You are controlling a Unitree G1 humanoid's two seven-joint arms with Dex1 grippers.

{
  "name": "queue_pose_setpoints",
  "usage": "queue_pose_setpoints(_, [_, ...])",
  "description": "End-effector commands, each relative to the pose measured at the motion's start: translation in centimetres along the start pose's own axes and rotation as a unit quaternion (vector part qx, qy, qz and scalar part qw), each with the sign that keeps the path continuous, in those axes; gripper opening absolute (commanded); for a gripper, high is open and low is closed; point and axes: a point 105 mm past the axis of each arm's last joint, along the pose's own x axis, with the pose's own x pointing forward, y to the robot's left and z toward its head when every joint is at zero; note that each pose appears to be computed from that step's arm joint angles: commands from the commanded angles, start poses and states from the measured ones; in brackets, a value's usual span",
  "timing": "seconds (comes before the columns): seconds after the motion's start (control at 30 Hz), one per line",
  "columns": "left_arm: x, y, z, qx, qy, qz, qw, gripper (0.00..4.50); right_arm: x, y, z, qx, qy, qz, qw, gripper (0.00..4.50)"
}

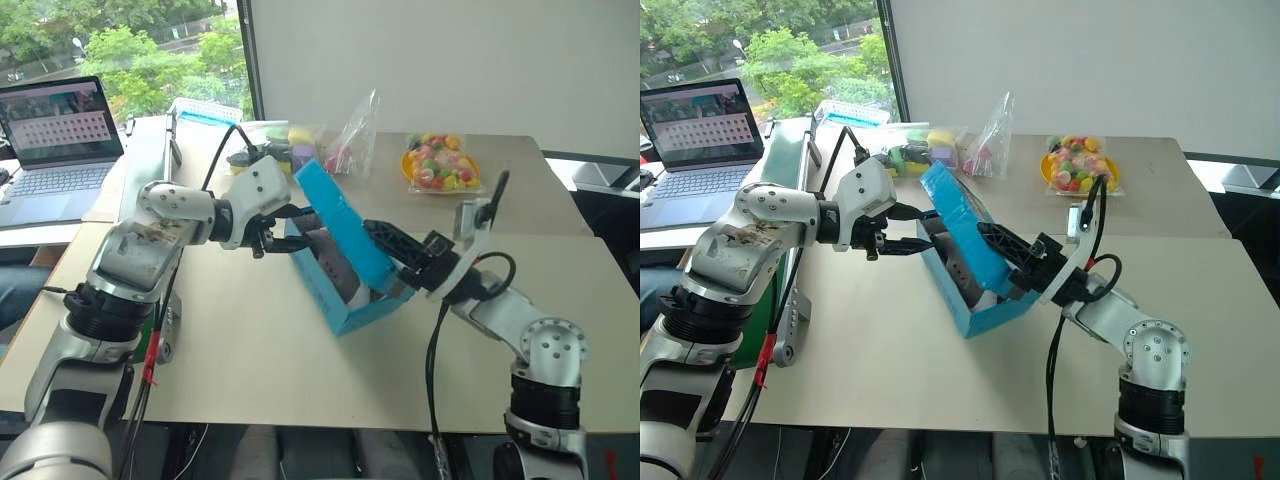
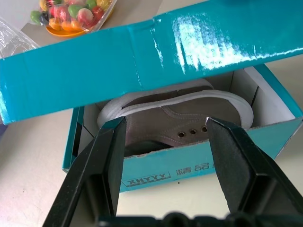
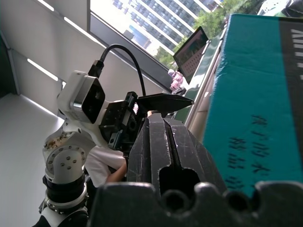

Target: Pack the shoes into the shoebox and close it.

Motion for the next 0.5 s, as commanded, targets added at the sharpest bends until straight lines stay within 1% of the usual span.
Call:
queue_pose_setpoints(0.03, [-0.8, 0.5, 0.5, 0.021, -0.006, 0.020, 1.000, 2.85, 0.3, 3.0, 3.8, -0.027, -0.039, 0.056, 0.997, 0.02])
queue_pose_setpoints(0.13, [-0.8, 0.3, 0.4, 0.020, -0.006, 0.020, 1.000, 2.85, 0.6, 4.4, 4.8, -0.034, -0.042, 0.077, 0.996, 0.02])
queue_pose_setpoints(0.23, [-0.7, 0.2, 0.4, 0.017, -0.010, 0.022, 1.000, 2.85, 1.2, 5.0, 4.9, -0.073, -0.016, 0.075, 0.994, 0.02])
queue_pose_setpoints(0.3, [-0.7, 0.2, 0.4, 0.017, -0.010, 0.023, 1.000, 2.85, 1.8, 3.0, 3.6, -0.106, 0.030, 0.035, 0.993, 0.02])
queue_pose_setpoints(0.37, [-0.8, 0.2, 0.4, 0.016, -0.009, 0.024, 1.000, 2.85, 2.3, 0.9, 1.8, -0.143, 0.084, -0.003, 0.986, 0.02])
queue_pose_setpoints(0.4, [-0.8, 0.2, 0.3, 0.016, -0.007, 0.025, 1.000, 2.85, 2.8, -0.7, 0.3, -0.168, 0.131, -0.025, 0.977, 0.02])
queue_pose_setpoints(0.43, [-0.9, 0.3, 0.2, 0.017, -0.004, 0.027, 0.999, 2.85, 3.4, -2.7, -1.3, -0.200, 0.185, -0.063, 0.960, 0.02])
queue_pose_setpoints(0.47, [-1.0, 0.3, 0.1, 0.019, 0.000, 0.029, 0.999, 2.85, 3.9, -4.6, -2.4, -0.235, 0.230, -0.098, 0.939, 0.02])
queue_pose_setpoints(0.5, [-1.2, 0.4, 0.0, 0.019, 0.002, 0.031, 0.999, 2.85, 4.4, -5.9, -3.0, -0.259, 0.258, -0.119, 0.923, 0.02])
